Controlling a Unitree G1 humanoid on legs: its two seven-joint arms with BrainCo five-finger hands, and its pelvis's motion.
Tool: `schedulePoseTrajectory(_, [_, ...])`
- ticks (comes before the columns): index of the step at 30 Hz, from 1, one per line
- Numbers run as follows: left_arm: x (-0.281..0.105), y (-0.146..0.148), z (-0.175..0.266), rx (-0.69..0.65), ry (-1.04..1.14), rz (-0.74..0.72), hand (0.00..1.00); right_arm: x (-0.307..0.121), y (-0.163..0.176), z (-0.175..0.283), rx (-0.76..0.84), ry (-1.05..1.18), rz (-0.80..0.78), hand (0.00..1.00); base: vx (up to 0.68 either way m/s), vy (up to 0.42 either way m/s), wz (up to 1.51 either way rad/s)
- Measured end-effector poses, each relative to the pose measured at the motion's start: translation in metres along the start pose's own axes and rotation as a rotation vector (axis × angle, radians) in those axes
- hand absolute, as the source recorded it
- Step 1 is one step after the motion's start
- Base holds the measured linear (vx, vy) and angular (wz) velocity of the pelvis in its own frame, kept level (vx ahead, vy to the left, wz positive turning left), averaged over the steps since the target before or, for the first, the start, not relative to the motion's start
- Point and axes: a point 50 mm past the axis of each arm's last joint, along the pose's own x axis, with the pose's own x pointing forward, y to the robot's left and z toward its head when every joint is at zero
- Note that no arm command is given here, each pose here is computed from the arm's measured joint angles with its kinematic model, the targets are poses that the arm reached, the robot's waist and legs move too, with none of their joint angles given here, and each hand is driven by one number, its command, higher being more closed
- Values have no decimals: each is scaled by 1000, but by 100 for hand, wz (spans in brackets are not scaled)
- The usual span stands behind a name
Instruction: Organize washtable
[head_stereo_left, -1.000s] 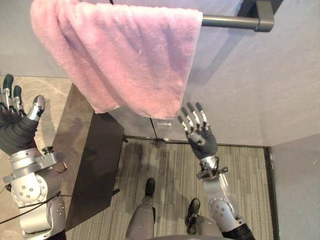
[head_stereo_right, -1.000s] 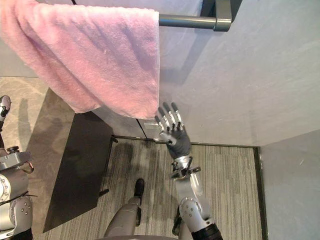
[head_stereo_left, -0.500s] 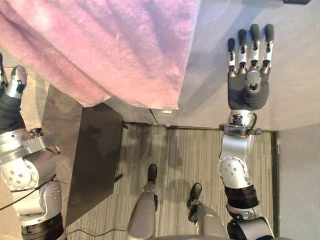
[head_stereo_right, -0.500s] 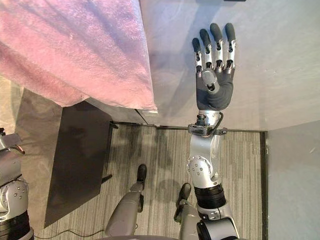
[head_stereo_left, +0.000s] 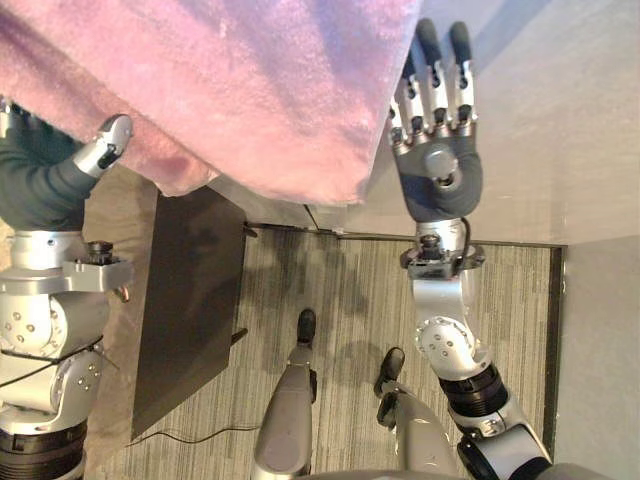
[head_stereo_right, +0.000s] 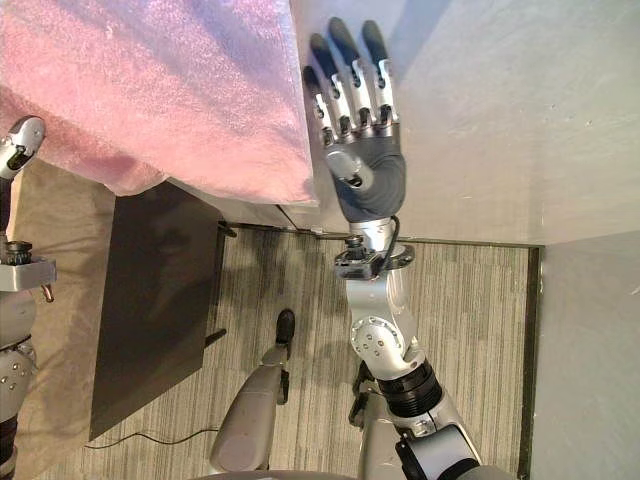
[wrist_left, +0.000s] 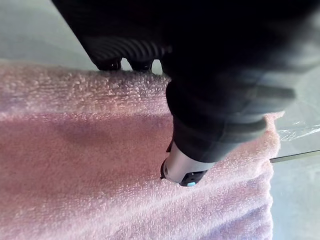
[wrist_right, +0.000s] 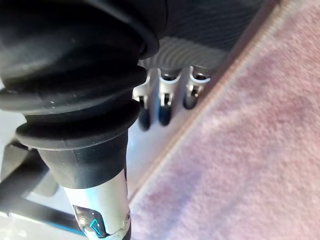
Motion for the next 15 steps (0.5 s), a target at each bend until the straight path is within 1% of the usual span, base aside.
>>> schedulePoseTrajectory(5, [2,-3,-2,0,9,-21,100,10,12,-15,33,72,75,0,-48,13,-6])
schedulePoseTrajectory(6, [2,-3,-2,0,8,-20,100,11,12,-19,33,88,81,100,-44,13,-2])
schedulePoseTrajectory(9, [5,-2,0,4,-15,12,100,15,18,-27,37,119,113,100,-40,6,2])
schedulePoseTrajectory(15, [8,-2,3,-10,-77,53,100,24,28,-29,30,128,175,100,-16,1,1])
